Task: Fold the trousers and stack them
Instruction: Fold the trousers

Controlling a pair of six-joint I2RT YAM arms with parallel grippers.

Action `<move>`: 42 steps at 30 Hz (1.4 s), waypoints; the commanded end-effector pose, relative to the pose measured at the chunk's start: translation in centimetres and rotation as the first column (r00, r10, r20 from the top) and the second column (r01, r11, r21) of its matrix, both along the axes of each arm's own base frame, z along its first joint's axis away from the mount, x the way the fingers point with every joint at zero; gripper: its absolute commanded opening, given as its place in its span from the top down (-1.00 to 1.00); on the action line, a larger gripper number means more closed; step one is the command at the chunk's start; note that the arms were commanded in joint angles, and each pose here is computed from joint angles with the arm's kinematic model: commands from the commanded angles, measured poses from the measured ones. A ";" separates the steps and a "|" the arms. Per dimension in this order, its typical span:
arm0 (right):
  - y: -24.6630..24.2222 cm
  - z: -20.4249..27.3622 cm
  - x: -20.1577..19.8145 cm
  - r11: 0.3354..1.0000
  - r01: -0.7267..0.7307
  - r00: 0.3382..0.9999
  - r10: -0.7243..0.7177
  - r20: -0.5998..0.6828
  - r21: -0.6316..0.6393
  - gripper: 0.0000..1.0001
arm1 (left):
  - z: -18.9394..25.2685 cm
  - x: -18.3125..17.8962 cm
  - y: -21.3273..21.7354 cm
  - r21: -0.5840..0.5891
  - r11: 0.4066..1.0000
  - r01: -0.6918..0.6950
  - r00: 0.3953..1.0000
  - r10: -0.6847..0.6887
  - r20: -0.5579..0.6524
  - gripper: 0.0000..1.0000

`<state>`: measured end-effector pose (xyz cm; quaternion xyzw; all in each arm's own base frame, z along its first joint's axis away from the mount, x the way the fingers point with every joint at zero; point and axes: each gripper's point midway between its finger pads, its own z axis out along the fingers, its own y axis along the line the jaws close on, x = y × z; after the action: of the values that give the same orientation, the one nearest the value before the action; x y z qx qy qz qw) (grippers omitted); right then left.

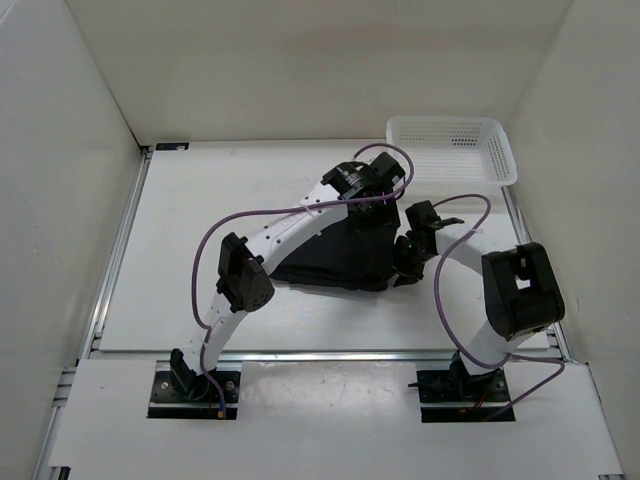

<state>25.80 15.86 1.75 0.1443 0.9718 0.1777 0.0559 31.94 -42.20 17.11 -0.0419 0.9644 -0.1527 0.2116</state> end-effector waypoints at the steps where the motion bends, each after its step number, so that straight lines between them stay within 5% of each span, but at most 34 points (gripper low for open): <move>1: -0.7 2.9 0.4 0.999 -0.032 0.996 0.035 0.087 -0.035 0.15 | 6.3 -0.6 0.2 -0.112 0.992 0.051 0.996 -0.042 0.081 -0.65; 4: -3.3 3.7 -1.2 0.993 -0.009 0.994 0.022 0.109 -0.118 0.09 | 8.7 -0.2 3.6 -0.119 0.993 0.021 0.995 -0.009 0.102 -0.55; 7: -5.1 5.1 -2.2 0.990 0.031 0.989 -0.011 0.146 -0.136 0.15 | 9.9 0.6 7.9 -0.102 0.994 -0.042 0.991 0.054 0.119 -0.07; 8: -5.1 6.2 -2.3 0.991 0.036 0.983 -0.013 0.181 -0.125 0.23 | 9.8 1.0 9.2 -0.079 0.995 -0.061 0.989 0.071 0.128 0.10; 9: -5.5 6.5 -2.7 0.990 0.041 0.983 -0.015 0.183 -0.136 0.53 | 10.4 1.0 10.5 -0.085 0.993 -0.080 0.987 0.091 0.134 0.44; 12: -4.8 9.4 -2.3 0.996 0.026 0.965 -0.002 0.262 -0.088 1.00 | 7.9 2.2 14.9 -0.006 0.990 -0.142 0.985 0.142 0.094 0.79; 19: 0.9 16.2 0.9 0.989 -0.141 0.900 0.115 0.420 0.032 1.00 | -0.6 4.4 18.8 0.086 0.987 -0.138 0.990 0.139 -0.002 0.79; 24: 3.3 10.3 2.5 0.972 -0.233 0.929 0.225 0.295 -0.006 1.00 | -9.8 2.9 21.0 0.166 0.977 -0.133 0.964 0.167 -0.207 0.79; 29: 1.9 2.5 1.4 0.975 -0.210 0.970 0.217 0.107 -0.069 1.00 | -13.1 0.1 21.1 0.200 0.972 -0.124 0.942 0.178 -0.283 0.79; 36: 0.5 9.6 2.3 0.963 -0.188 0.931 0.237 0.277 -0.193 1.00 | -7.2 -3.3 21.3 0.195 0.976 -0.096 0.961 0.142 -0.239 0.79; 39: 0.3 13.5 4.2 0.963 -0.172 0.892 0.242 0.381 -0.209 1.00 | -3.5 -0.6 21.0 0.189 0.977 -0.099 0.983 0.125 -0.133 0.79; 42: 0.6 11.3 5.8 0.949 -0.221 0.906 0.285 0.312 -0.226 1.00 | -3.0 3.3 20.0 0.179 0.977 -0.115 0.985 0.136 -0.109 0.79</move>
<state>30.59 17.63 14.95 -0.0038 0.9590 0.1558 0.2369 31.93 -22.62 11.75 -0.0861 0.9873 -0.0526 0.1230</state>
